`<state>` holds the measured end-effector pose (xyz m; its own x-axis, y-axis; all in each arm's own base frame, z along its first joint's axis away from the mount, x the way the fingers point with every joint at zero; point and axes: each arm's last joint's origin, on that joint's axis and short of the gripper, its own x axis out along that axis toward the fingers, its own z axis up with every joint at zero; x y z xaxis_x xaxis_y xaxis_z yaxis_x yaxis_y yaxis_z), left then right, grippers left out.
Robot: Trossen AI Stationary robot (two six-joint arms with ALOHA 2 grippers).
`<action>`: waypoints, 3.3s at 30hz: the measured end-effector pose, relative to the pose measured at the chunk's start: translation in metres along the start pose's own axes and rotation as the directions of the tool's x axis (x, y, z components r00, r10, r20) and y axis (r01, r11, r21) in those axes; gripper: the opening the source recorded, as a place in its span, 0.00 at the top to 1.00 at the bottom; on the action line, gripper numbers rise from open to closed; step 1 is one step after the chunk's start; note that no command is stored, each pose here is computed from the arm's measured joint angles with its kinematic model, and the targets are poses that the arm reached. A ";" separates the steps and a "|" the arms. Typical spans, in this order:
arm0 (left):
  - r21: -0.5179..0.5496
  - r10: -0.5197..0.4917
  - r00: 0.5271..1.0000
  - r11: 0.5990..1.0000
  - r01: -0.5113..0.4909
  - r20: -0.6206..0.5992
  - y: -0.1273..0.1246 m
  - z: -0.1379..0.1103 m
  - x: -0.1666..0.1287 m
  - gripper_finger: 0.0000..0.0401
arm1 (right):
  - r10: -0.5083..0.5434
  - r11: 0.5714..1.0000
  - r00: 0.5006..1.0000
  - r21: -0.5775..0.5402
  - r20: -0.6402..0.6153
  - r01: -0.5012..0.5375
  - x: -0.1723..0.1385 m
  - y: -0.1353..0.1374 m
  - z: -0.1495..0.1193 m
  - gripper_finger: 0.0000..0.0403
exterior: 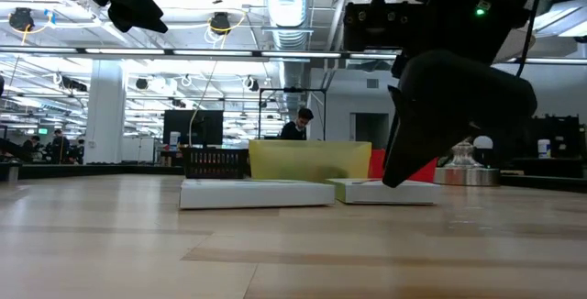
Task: Pick and place items into bin
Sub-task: Put the right white card reader box into the red bin
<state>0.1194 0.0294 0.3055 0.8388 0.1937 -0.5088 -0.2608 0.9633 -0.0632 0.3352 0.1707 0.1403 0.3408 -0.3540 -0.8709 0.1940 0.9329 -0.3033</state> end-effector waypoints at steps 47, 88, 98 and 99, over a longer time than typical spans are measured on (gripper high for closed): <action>0.000 -0.001 1.000 1.000 0.001 0.000 0.000 0.000 0.000 0.49 | 0.172 0.950 0.963 0.222 0.207 -0.217 0.057 0.011 -0.007 0.99; 0.000 0.000 1.000 1.000 0.000 0.000 0.000 0.000 0.000 0.49 | -0.308 0.944 0.943 -0.163 -0.126 0.286 -0.049 -0.035 0.015 1.00; 0.000 0.000 1.000 1.000 0.000 0.000 0.000 0.000 0.000 0.49 | -0.375 0.909 0.917 -0.248 -0.134 0.335 -0.041 -0.078 0.019 1.00; 0.000 0.000 1.000 1.000 0.000 0.000 0.000 0.000 0.000 0.49 | -0.374 0.910 0.920 -0.238 -0.122 0.339 -0.043 -0.084 0.017 1.00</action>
<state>0.1194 0.0294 0.3055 0.8390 0.1935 -0.5085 -0.2608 0.9633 -0.0636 0.3198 0.1064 0.2098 0.1288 -0.6662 -0.7346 0.0733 0.7451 -0.6629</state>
